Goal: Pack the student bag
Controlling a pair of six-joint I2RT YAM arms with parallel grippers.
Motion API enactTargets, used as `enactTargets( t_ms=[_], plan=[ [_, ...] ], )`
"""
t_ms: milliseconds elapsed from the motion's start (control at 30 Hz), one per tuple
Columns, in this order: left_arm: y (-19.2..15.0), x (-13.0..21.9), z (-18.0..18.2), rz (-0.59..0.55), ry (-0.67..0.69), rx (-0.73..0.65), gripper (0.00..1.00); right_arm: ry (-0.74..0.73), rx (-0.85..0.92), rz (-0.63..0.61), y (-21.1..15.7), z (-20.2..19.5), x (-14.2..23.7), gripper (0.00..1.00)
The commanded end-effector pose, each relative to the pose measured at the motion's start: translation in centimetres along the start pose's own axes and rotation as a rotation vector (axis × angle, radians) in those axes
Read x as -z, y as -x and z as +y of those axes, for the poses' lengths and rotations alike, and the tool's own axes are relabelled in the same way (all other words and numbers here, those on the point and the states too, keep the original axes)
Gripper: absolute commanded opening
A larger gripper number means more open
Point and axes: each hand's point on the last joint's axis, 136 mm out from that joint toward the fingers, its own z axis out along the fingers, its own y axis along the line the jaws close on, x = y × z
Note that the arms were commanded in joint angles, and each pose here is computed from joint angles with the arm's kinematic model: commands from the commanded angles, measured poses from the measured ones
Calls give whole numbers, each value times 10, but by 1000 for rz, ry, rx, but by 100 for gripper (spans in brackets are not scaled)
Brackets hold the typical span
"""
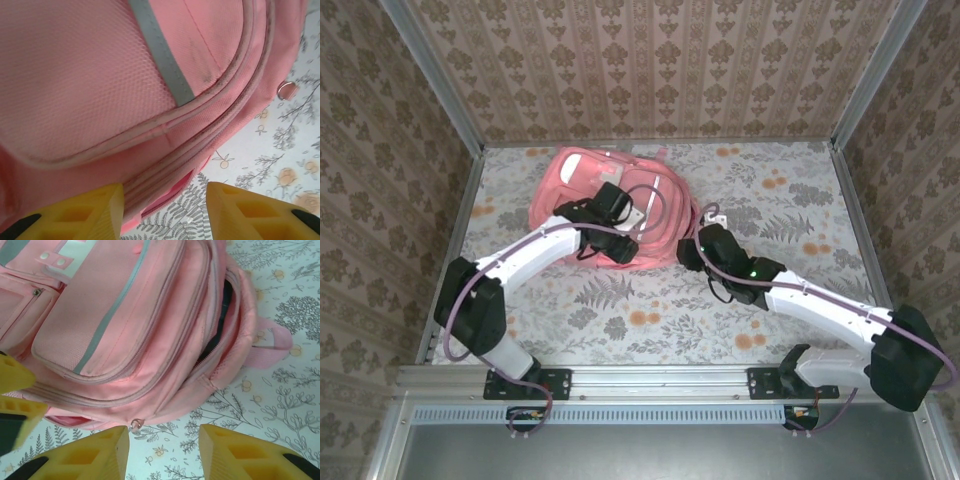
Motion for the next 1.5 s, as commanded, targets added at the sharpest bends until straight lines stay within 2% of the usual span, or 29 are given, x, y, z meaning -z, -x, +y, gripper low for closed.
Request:
enactTargets(
  t_ms=[0,100,200,367,500,600,667,733,900,1133,1200,1300,1400,1467],
  plan=[
    [10,-3,8,-10,102,-121,51,-11,-32,31,-11,-10,5,43],
    [14,-9,9,-20,129,-179,58,-4,-44,35,-14,-11,7,43],
    [8,-19,9,19,156,-244,61,-9,-48,36,-16,-14,10,43],
    [-10,-38,10,86,205,-332,61,-8,-51,36,-17,-16,12,44],
    [-5,-40,23,90,297,-340,56,11,-57,36,-17,-13,13,44],
    [1,-36,29,82,342,-343,37,37,-64,42,-18,-9,12,44],
    [5,-33,29,69,343,-335,16,60,-73,45,-20,-5,10,44],
    [12,-28,29,48,356,-329,0,81,-84,46,-21,-1,9,44],
    [38,-11,27,-32,349,-282,0,133,-97,33,-21,7,6,41],
    [83,18,17,-146,255,-174,0,240,-117,-27,-20,25,-2,39],
    [92,22,16,-165,243,-154,0,275,-127,-35,-22,31,-8,35],
    [102,26,16,-185,224,-126,0,338,-130,-8,-26,48,-21,30],
    [109,28,16,-195,199,-107,0,390,-99,63,-33,70,-35,37],
    [112,28,15,-198,184,-95,0,389,-67,100,-45,81,-52,37]
  ],
)
